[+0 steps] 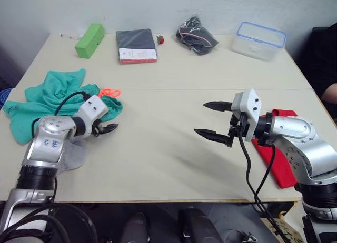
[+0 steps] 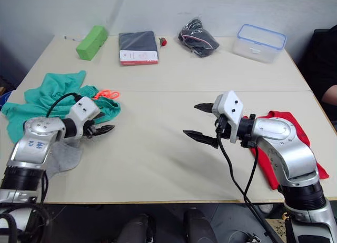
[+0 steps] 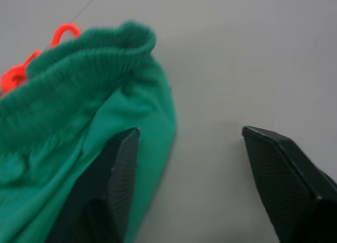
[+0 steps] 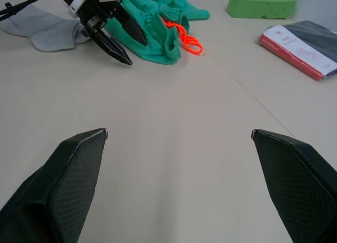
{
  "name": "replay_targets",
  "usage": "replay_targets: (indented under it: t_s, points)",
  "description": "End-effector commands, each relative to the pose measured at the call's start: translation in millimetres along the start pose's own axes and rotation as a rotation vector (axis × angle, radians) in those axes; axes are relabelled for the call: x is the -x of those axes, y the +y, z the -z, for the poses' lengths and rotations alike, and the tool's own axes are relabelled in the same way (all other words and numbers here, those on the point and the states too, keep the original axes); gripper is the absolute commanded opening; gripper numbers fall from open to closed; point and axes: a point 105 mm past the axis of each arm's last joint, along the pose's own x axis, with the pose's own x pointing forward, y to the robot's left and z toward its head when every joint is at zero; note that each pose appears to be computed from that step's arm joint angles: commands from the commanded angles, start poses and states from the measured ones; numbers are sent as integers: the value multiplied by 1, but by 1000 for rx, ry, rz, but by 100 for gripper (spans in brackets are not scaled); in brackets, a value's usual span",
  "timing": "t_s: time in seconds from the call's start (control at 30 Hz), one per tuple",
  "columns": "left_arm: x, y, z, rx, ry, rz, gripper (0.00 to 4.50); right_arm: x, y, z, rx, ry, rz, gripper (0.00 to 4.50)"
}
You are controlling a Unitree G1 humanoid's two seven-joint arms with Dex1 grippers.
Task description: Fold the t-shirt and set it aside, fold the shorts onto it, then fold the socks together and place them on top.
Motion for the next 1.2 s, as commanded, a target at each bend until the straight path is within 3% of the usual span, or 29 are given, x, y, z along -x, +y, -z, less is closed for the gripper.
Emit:
replay_targets:
  t_s: [0.03,0.33,0.43,0.77,0.83,1.0,1.2]
  points:
    - [7,16,-2,-42,0,-76,430,-4,3,-12,27,-42,-28,450]
    - [-15,26,17,-99,115,-83,443,-10,5,-16,40,-58,-50,450]
    - [-20,29,22,-57,124,-73,383,-10,6,-18,45,-64,-52,450]
    - [-21,31,18,-24,98,-41,68,-8,9,-18,52,-63,-53,450]
    - [-23,21,-1,-54,29,38,7,-8,8,-17,55,-61,-55,450]
    - [-27,-19,-62,-209,-118,264,3,-4,12,-11,74,-24,-84,450]
    - [-29,-96,-136,-479,-298,602,3,10,18,-2,86,37,-118,450]
